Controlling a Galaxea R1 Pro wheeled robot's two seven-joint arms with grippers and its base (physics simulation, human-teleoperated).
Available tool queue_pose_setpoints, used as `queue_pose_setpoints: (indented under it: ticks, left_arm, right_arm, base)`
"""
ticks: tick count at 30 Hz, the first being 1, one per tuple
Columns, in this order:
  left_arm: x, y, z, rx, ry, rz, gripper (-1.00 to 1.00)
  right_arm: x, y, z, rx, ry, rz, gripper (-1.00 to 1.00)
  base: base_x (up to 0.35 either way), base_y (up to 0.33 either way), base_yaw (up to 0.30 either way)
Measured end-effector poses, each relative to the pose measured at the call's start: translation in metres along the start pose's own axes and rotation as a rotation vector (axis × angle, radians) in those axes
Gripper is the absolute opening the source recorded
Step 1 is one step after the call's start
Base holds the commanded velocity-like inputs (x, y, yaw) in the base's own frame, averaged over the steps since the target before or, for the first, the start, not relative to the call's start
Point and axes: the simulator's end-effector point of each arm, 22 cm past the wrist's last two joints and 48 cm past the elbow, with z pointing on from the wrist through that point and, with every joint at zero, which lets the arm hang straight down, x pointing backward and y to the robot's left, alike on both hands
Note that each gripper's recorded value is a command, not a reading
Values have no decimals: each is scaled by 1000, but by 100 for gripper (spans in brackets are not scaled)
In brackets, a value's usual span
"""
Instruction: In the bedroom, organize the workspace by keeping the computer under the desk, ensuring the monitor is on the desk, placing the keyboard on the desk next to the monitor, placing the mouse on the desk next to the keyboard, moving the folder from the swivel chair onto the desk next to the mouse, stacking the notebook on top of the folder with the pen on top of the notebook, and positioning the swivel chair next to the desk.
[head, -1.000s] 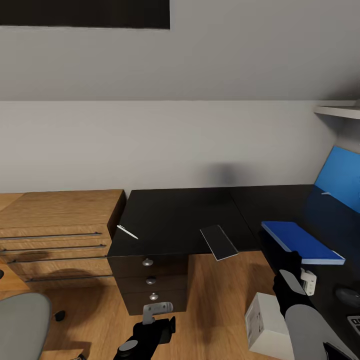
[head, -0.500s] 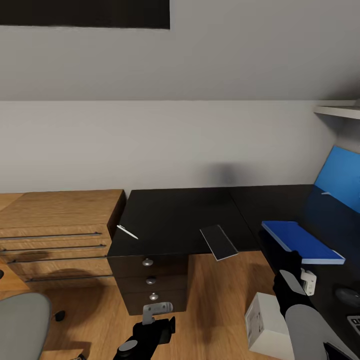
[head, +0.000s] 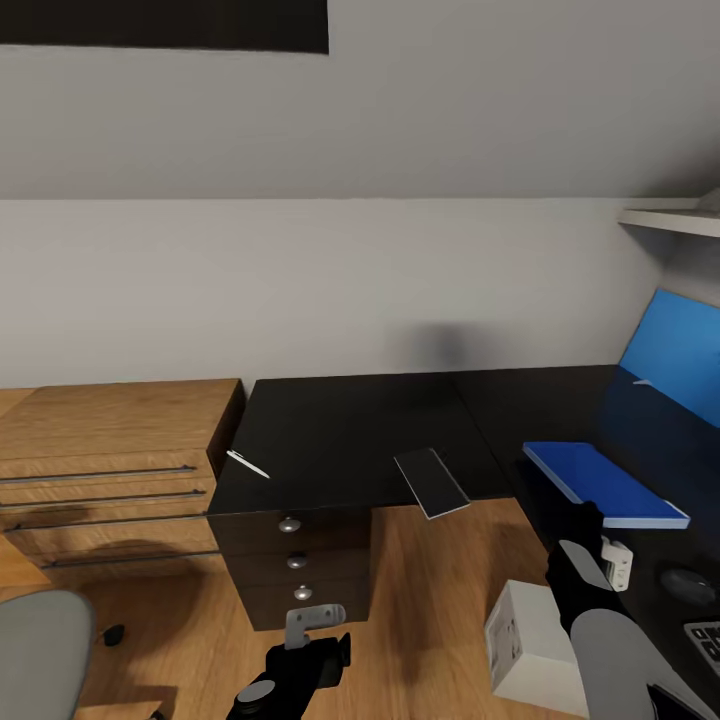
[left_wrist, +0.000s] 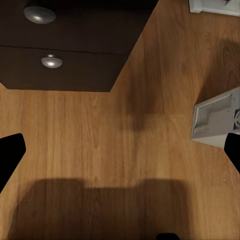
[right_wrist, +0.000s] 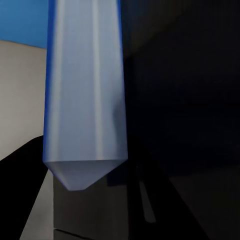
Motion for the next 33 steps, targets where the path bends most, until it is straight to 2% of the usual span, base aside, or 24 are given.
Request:
queue_pose_setpoints:
  ticks: [33]
  left_arm:
    - [1,0,0,0,3,-4,100]
  right_arm:
    - [0,-2,1,7,2,0,-100]
  base:
    - [-21,-21,0]
